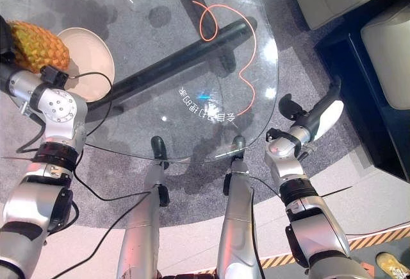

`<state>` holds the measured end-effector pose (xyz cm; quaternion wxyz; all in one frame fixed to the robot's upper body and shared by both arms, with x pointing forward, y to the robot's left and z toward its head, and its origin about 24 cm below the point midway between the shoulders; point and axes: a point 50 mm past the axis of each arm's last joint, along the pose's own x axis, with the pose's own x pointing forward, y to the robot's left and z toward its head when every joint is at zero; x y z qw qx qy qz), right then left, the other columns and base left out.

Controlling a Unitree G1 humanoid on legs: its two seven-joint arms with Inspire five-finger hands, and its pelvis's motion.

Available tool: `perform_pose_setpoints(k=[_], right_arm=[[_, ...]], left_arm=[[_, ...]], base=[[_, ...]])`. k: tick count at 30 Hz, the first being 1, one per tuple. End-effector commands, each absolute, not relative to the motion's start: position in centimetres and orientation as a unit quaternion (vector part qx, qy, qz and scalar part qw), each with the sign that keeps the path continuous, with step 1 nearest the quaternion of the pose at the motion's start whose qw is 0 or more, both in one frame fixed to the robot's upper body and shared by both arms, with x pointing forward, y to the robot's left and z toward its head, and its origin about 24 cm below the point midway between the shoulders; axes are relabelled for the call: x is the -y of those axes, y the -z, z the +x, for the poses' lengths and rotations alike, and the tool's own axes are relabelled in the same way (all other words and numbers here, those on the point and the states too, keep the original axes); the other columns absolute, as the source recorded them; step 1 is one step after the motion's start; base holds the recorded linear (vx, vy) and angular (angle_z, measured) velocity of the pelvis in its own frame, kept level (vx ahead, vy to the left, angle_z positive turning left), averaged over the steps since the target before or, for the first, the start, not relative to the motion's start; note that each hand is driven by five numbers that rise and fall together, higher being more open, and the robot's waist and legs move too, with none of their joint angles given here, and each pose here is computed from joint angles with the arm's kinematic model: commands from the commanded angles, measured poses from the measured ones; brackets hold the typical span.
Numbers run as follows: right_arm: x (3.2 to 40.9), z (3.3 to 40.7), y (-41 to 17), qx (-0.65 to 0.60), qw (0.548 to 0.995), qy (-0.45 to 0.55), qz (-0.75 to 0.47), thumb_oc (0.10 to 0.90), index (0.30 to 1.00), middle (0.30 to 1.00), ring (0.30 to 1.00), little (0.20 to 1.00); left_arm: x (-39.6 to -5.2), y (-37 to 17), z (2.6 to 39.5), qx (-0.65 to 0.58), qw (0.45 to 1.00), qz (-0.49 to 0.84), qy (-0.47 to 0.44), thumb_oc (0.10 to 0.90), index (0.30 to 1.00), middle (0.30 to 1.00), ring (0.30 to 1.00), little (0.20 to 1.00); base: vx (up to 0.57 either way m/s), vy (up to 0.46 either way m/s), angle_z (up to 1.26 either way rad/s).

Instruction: Pick up the fruit to the plate

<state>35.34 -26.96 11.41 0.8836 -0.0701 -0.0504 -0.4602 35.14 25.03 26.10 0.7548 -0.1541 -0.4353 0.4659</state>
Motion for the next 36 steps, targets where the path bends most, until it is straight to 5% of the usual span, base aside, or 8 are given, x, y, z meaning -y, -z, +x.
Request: perform_pose_setpoints(k=[1, 18, 36], right_arm=[[30.6, 34.5, -11.8, 0.052, 0.858, 0.510, -0.025, 0.800, 0.900, 0.900, 0.900, 0.900], [33.2, 31.7, -4.0, -0.158, 0.866, 0.475, 0.001, 0.800, 0.900, 0.900, 0.900, 0.900], [32.4, 32.5, -4.5, -0.156, 0.876, 0.456, -0.012, 0.800, 0.900, 0.900, 0.900, 0.900]], left_arm=[[-27.6, -32.4, 33.1, 0.535, 0.686, -0.140, -0.472, 0.100, 0.300, 0.300, 0.300, 0.200], [-28.5, -32.7, 34.1, 0.493, 0.713, -0.132, -0.481, 0.100, 0.300, 0.300, 0.300, 0.200], [-29.1, -32.0, 34.8, 0.467, 0.743, -0.120, -0.465, 0.100, 0.300, 0.300, 0.300, 0.200]], base=[[0.00, 0.000, 0.00], [0.00, -0.004, 0.00], [0.00, 0.003, 0.01]])
